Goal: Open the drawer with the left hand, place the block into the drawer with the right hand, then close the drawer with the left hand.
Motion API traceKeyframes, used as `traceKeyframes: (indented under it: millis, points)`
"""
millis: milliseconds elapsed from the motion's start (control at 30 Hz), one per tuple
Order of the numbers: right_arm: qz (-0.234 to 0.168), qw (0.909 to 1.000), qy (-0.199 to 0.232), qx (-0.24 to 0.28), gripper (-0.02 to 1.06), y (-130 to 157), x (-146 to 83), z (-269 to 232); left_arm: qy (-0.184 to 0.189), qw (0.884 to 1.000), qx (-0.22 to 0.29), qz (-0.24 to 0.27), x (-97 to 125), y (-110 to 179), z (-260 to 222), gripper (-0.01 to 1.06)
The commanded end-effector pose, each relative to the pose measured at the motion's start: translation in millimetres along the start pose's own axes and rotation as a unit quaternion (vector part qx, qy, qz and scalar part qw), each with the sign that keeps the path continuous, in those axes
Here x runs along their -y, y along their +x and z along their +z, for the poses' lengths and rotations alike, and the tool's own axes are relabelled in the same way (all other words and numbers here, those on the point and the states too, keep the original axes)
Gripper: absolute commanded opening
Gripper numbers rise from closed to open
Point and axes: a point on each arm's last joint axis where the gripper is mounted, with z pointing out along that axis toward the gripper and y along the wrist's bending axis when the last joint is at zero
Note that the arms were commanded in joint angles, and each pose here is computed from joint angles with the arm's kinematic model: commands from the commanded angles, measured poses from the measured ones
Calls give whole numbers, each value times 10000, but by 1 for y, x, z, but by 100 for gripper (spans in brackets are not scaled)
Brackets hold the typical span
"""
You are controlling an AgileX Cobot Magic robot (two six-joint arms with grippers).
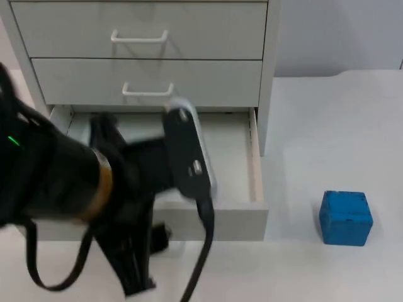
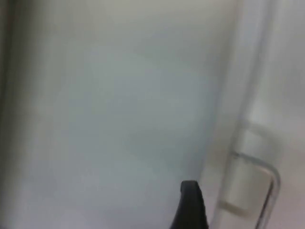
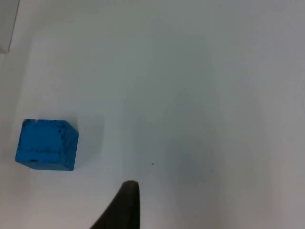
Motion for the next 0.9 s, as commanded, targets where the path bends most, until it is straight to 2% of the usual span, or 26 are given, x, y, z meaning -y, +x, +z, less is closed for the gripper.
traceKeyframes:
  millis: [0, 67, 133, 233, 433, 500, 567, 600, 633, 667, 733, 767, 833, 867]
  points:
    - [-20, 10000, 16, 27, 105, 0, 1, -1, -105, 9987, 171, -466, -5, -3, -15, 62]
    - [-20, 10000, 16, 27, 105, 0, 1, -1, -154, 9973, 296, -647, -8, -5, -23, 62]
    - [-20, 10000, 16, 27, 105, 0, 1, -1, -329, 9917, 694, -1035, -18, -9, -47, 62]
    - [-20, 10000, 16, 27, 105, 0, 1, -1, -456, 9845, 1046, -1330, -24, -10, -68, 62]
    - [-20, 10000, 16, 27, 105, 0, 1, -1, -593, 9783, 1161, -1609, -31, -8, -81, 62]
    - [-20, 10000, 16, 27, 105, 0, 1, -1, -683, 9698, 1091, -2071, -40, 0, -82, 62]
    - [-20, 10000, 16, 27, 105, 0, 1, -1, -882, 9517, 959, -2779, -57, 15, -84, 62]
    - [-20, 10000, 16, 27, 105, 0, 1, -1, -882, 9517, 959, -2779, -57, 15, -84, 62]
    - [-20, 10000, 16, 27, 105, 0, 1, -1, -999, 9416, 907, -3085, -65, 23, -86, 62]
    - [-20, 10000, 16, 27, 105, 0, 1, -1, -1163, 9262, 878, -3478, -75, 33, -91, 62]
    - [-20, 10000, 16, 27, 105, 0, 1, -1, -1476, 8895, 816, -4246, -93, 52, -101, 62]
    - [-20, 10000, 16, 27, 105, 0, 1, -1, -1476, 8895, 816, -4246, -93, 52, -101, 62]
    - [-20, 10000, 16, 27, 105, 0, 1, -1, -1785, 8471, 778, -4945, -107, 71, -118, 62]
    - [15, 10000, -18, 27, 105, 0, 0, -1, -1863, 8354, 710, -5121, -110, 77, -124, 62]
